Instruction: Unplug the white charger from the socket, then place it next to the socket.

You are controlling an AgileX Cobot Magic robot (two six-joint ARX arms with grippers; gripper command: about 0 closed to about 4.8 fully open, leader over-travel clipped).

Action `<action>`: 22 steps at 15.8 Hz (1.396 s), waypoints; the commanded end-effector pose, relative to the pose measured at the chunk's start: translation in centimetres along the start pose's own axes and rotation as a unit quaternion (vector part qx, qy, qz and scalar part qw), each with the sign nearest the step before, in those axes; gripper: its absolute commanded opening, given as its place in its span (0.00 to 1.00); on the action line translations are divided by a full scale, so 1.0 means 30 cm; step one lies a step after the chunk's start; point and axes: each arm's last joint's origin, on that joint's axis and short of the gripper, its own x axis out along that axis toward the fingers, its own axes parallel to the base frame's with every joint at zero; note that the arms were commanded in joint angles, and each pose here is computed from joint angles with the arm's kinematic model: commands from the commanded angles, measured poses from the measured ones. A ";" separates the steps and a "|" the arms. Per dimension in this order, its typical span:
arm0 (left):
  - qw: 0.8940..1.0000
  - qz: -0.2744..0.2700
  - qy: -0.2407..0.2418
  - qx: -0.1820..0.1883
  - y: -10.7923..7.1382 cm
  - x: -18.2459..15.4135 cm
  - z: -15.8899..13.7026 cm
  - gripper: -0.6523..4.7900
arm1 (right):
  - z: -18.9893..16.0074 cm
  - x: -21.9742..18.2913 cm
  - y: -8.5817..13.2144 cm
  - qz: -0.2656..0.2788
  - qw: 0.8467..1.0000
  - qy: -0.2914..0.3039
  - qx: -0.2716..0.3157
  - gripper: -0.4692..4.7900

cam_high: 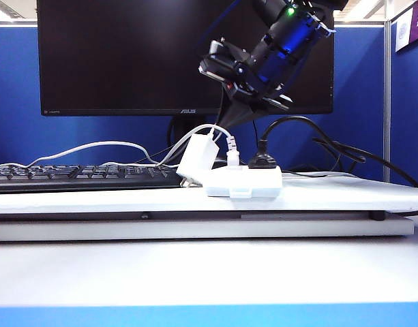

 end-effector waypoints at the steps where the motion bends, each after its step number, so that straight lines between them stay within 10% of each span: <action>1: 1.000 -0.002 -0.001 -0.002 -0.001 -0.001 0.002 0.11 | 0.008 -0.007 0.003 0.000 1.000 -0.006 -0.005 0.08; 8: 1.000 -0.002 -0.001 -0.002 -0.001 -0.001 0.002 0.11 | 0.005 -0.015 -0.012 -0.086 0.996 0.000 -0.009 0.08; 11: 1.000 -0.002 -0.001 -0.002 -0.001 -0.001 0.002 0.11 | -0.015 -0.025 0.022 0.082 0.996 0.036 -0.014 0.08; 15: 1.000 -0.002 0.000 -0.002 -0.001 -0.001 0.001 0.11 | -0.009 -0.019 0.046 0.125 0.992 0.025 -0.022 0.08; 22: 1.000 -0.002 0.000 -0.002 -0.001 -0.001 0.001 0.11 | -0.065 0.134 0.002 0.011 0.999 0.034 -0.022 0.08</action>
